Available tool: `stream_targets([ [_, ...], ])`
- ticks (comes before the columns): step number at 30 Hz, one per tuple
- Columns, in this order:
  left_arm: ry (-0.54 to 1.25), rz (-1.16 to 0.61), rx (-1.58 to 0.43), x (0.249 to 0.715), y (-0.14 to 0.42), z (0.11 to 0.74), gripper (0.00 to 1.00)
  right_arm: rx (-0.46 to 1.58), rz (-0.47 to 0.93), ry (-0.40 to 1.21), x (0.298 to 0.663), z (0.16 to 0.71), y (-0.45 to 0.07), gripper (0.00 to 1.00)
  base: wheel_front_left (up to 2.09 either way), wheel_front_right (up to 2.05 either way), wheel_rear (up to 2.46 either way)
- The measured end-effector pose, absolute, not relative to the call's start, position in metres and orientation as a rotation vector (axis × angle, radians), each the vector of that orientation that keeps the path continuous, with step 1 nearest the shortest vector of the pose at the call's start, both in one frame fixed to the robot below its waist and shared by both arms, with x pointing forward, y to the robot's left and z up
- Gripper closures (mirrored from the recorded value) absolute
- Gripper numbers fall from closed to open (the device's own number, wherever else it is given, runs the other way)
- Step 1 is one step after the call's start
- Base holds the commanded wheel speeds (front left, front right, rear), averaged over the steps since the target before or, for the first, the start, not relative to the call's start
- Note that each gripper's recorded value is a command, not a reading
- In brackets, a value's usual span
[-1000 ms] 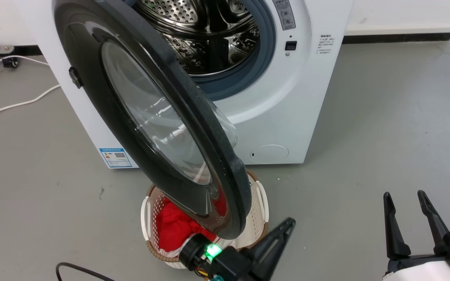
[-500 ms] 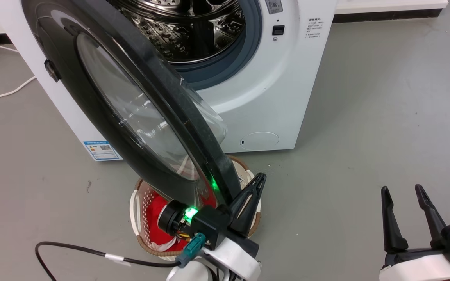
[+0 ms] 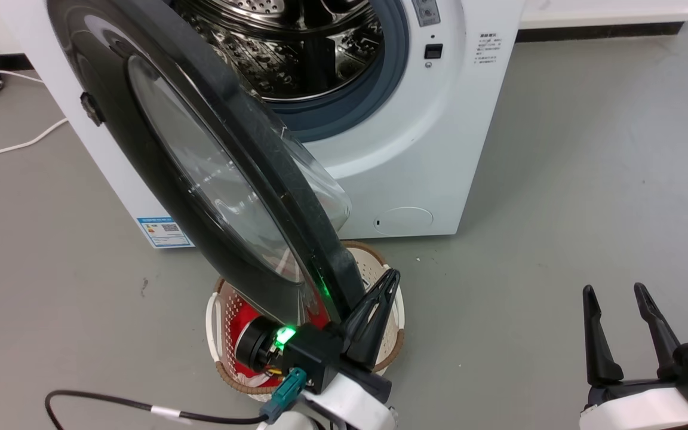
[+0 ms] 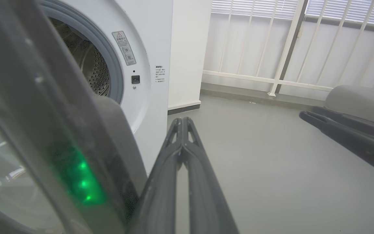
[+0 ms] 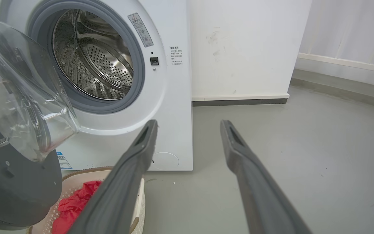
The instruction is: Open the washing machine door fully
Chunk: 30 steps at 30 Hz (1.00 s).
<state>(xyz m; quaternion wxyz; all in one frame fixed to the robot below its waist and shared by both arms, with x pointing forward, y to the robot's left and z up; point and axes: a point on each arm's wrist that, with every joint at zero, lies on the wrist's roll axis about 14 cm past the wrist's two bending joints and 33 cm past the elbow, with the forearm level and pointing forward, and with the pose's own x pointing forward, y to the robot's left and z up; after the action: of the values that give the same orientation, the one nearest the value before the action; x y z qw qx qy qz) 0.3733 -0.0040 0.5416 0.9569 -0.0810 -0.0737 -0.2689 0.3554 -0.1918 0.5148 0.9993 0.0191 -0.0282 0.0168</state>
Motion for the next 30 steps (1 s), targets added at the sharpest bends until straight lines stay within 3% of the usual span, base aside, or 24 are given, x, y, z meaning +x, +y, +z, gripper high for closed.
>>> stream_targets([
  [17,-0.145,-0.339,-0.171,0.338,0.057,0.536,1.00,0.050,0.144,-0.089,0.354,0.525,-0.157,0.00,0.00,0.00,0.00],
  [30,-0.167,-0.078,-0.127,0.318,0.138,0.536,1.00,0.063,0.276,-0.102,0.373,0.530,-0.114,0.00,0.00,0.00,0.00],
])
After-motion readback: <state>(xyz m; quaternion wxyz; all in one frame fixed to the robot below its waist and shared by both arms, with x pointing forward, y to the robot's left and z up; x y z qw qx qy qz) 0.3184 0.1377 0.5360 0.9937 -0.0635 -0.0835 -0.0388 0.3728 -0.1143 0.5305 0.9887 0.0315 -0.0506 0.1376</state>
